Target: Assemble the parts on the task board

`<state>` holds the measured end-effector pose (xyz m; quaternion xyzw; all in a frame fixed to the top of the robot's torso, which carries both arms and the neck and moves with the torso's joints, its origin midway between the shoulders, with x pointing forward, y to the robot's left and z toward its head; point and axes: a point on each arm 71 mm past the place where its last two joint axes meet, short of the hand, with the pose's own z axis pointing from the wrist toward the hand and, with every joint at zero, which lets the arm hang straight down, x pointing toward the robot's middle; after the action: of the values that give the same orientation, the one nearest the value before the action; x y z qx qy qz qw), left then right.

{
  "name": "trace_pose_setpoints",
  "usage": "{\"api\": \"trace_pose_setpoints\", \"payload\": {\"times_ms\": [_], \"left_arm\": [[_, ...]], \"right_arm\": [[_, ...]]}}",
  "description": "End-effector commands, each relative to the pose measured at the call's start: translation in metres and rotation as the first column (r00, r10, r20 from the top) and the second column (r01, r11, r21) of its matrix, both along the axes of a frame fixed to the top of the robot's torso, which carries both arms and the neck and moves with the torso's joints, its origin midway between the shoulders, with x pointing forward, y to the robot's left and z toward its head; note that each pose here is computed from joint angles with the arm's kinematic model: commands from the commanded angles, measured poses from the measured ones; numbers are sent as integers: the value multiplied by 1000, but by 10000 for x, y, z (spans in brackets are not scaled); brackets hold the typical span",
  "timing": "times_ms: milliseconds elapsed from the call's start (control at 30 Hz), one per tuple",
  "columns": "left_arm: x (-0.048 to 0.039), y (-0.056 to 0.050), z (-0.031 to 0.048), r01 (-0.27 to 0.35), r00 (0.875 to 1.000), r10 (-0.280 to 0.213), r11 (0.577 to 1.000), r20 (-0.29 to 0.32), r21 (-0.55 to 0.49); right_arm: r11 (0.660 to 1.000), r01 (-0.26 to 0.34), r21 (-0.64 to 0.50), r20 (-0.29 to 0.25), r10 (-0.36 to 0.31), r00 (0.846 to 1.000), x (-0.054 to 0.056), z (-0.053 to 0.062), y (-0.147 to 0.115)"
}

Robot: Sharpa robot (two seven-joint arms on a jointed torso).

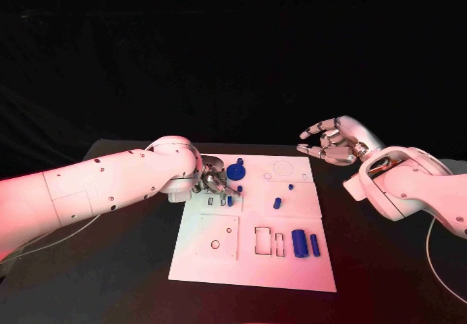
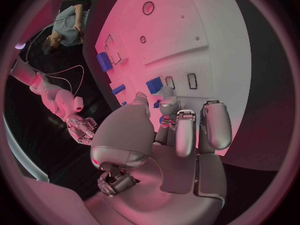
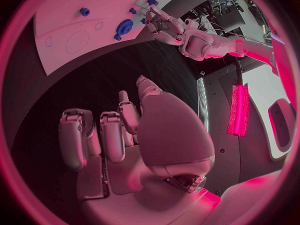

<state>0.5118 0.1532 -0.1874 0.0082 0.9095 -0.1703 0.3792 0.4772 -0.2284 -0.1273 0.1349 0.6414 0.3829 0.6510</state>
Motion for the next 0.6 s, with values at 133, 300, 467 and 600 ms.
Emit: {"api": "trace_pose_setpoints", "payload": {"times_ms": [133,300,467,600], "left_arm": [[-15,-24,-23,28,999,-27,999,-32,32],[-21,-39,-27,31,999,-30,999,-37,28],[-27,-54,-25,31,999,-31,999,-38,20],[-29,-61,-23,28,999,-27,1000,-39,10]], "right_arm": [[1000,-6,-8,-10,6,1000,0,-13,5],[1000,-5,-10,-11,5,1000,2,-14,4],[1000,-4,-11,-12,4,1000,7,-19,5],[1000,-2,-13,-13,2,1000,11,-23,4]]}}
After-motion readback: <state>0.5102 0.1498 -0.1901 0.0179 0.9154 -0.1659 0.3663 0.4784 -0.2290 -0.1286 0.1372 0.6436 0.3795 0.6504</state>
